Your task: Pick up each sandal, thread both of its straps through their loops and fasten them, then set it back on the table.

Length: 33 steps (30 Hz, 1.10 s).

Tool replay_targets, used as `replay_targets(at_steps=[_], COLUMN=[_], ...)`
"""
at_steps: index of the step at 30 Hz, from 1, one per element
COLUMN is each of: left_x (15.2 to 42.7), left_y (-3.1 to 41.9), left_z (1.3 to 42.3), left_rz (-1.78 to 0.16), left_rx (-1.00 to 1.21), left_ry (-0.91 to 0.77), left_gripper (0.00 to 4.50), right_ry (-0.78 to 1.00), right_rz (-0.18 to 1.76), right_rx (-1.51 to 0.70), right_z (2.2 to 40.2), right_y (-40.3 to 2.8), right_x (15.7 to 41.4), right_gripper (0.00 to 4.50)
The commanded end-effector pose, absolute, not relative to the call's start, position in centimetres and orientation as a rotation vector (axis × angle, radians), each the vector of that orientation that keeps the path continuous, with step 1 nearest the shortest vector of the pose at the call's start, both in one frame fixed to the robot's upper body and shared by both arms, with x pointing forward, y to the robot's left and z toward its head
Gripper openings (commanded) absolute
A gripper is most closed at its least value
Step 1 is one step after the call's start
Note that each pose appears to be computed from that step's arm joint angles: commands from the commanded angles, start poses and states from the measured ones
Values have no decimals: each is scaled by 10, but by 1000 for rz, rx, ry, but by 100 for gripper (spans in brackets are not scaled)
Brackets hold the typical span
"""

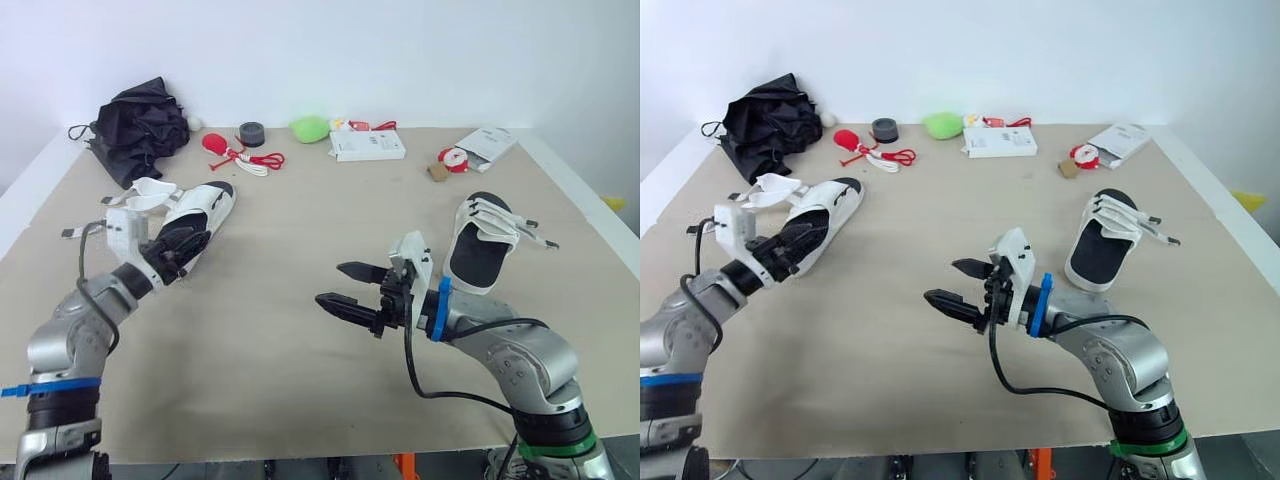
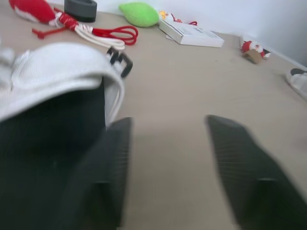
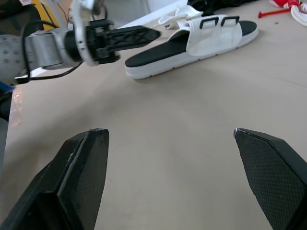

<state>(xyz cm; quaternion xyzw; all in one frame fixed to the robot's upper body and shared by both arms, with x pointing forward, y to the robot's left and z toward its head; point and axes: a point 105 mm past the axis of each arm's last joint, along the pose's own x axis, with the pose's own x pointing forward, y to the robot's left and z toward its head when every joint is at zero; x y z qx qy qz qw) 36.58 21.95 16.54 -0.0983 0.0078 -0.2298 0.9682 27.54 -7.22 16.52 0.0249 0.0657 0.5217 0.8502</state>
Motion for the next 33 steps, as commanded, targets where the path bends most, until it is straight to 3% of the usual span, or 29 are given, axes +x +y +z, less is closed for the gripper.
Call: replay_targets(at_steps=[1,12,21,31,33], left_x=[382,408,405,447,449], left_y=[213,219,210,188,187], left_z=[176,166,150,145,144], left_rz=[-448,-287,-292,-271,-273], left_rx=[-220,-117,-44,-8,-17], left_ry=[17,163,236,241,232], left_gripper=[447,447,447,447,393], right_ry=[77,18,27,-59,-57], right_rz=[1115,1185,1144,1118,1111], right_rx=[48,131,131,65,59], right_z=[177,196,192,202,198], right_y=[-67,-61,-63,-61,-60], right_x=[271,245,252,258,260], right_gripper=[450,450,450,450,450])
